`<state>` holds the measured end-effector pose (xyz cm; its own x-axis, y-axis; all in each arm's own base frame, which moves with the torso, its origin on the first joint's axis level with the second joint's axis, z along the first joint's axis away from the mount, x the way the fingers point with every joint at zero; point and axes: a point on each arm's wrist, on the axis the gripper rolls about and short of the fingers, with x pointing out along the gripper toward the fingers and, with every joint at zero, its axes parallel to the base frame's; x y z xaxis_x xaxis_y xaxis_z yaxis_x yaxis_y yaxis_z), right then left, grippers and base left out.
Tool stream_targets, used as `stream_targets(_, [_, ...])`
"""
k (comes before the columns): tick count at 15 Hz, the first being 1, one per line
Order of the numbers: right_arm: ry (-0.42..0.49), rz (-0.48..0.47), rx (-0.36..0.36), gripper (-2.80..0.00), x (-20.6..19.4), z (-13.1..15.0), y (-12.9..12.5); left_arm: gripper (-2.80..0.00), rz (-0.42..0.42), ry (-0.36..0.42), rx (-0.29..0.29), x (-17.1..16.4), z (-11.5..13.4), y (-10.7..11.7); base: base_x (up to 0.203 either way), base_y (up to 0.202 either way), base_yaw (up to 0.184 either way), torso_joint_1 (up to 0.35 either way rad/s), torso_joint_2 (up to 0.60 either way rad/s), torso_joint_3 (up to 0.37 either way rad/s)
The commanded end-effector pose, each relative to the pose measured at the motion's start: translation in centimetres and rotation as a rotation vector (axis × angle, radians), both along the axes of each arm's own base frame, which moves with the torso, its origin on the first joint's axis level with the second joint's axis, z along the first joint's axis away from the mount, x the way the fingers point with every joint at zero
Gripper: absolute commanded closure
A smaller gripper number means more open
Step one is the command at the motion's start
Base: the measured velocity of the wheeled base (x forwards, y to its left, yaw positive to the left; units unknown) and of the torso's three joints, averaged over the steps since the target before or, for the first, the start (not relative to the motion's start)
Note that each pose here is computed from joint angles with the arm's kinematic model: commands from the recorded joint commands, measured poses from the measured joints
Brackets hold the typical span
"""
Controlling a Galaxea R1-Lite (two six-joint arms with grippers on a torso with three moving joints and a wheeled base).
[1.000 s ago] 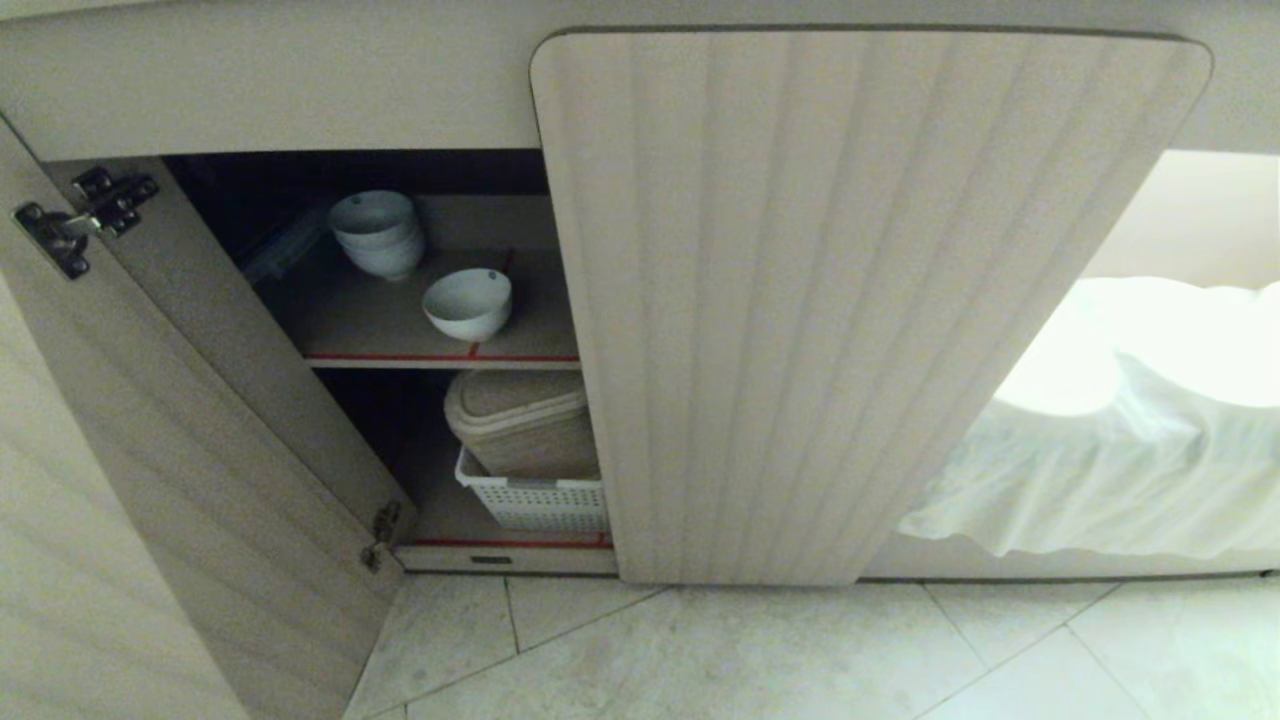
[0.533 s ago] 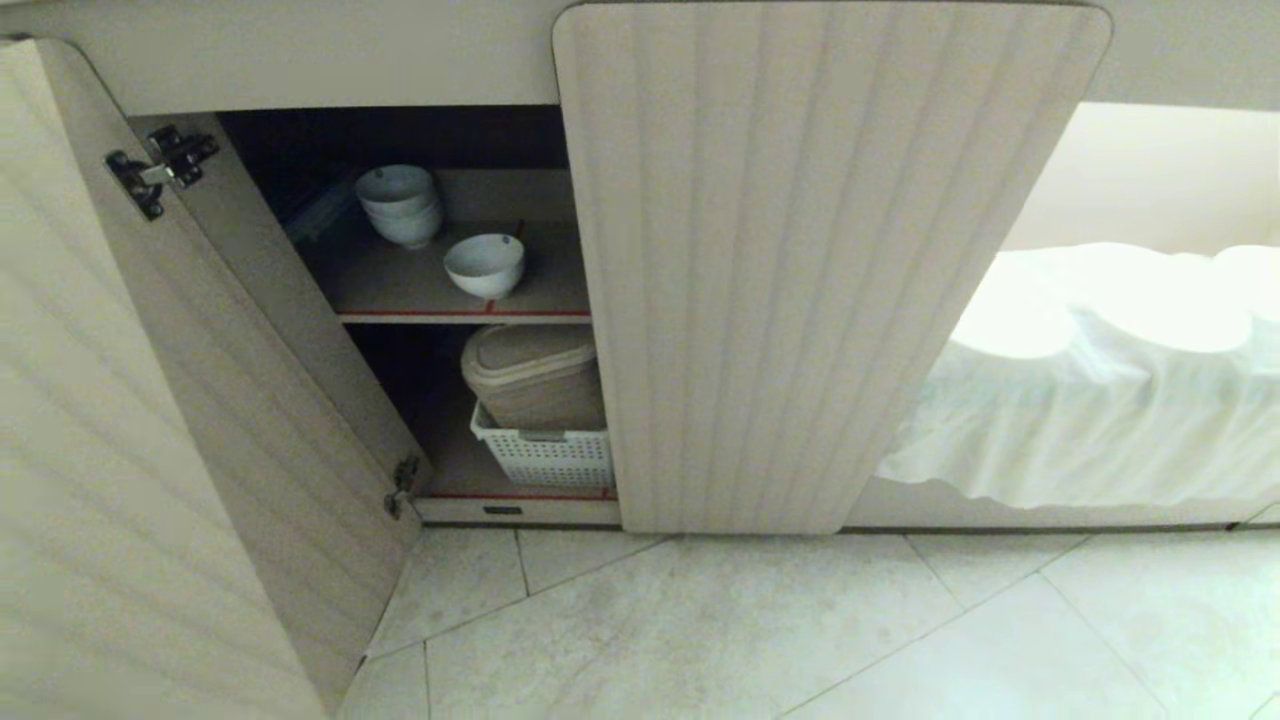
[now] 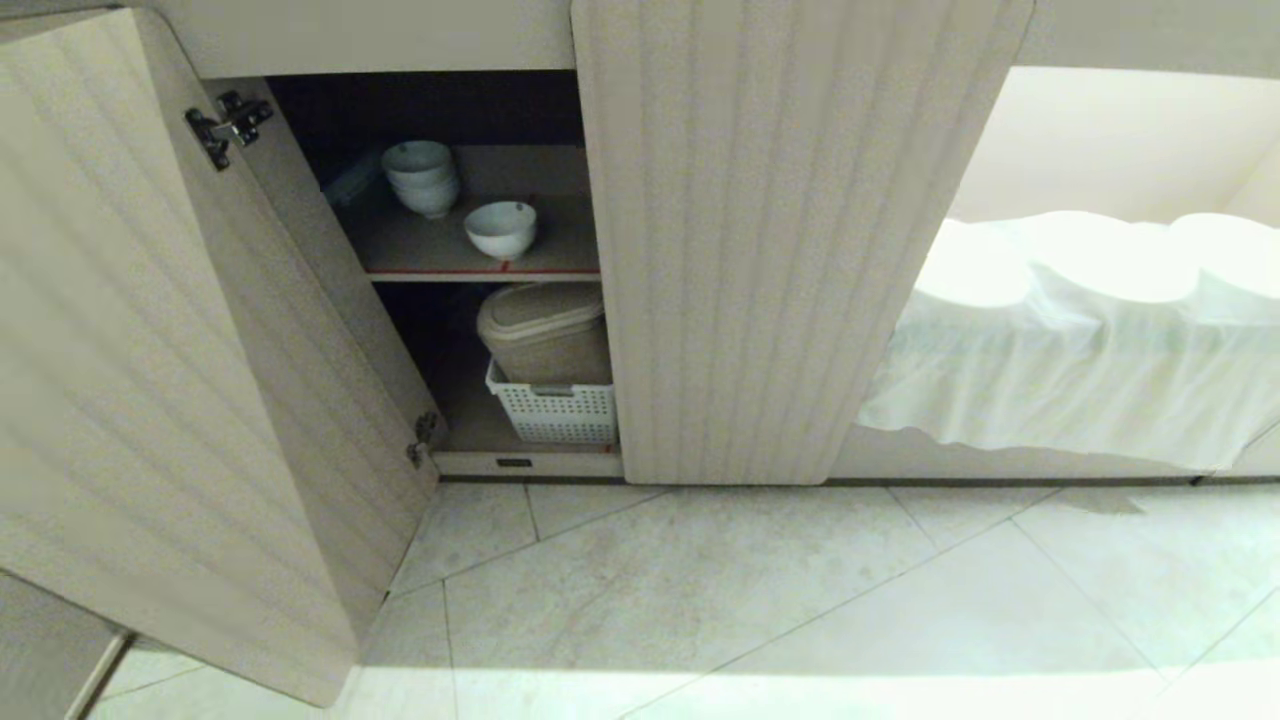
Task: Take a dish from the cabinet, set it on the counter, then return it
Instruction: Close the cabinet door
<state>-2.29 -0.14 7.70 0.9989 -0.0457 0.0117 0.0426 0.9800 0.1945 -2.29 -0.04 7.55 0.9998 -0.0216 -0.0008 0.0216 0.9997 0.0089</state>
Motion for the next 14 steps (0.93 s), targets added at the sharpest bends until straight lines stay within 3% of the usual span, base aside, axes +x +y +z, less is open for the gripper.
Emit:
stream_targets(1, [-0.001,0.0,0.001,0.0,0.0,0.0,0.0,0.0,0.0,0.001,0.0,0.0,0.01,0.0,-0.173,0.0,0.001,0.001,0.01,-0.001])
stream_targets(14, [-0.001,0.0,0.001,0.0,0.0,0.0,0.0,0.0,0.002,0.001,0.0,0.0,0.01,0.0,-0.009,0.0,0.0,0.0,0.0,0.0])
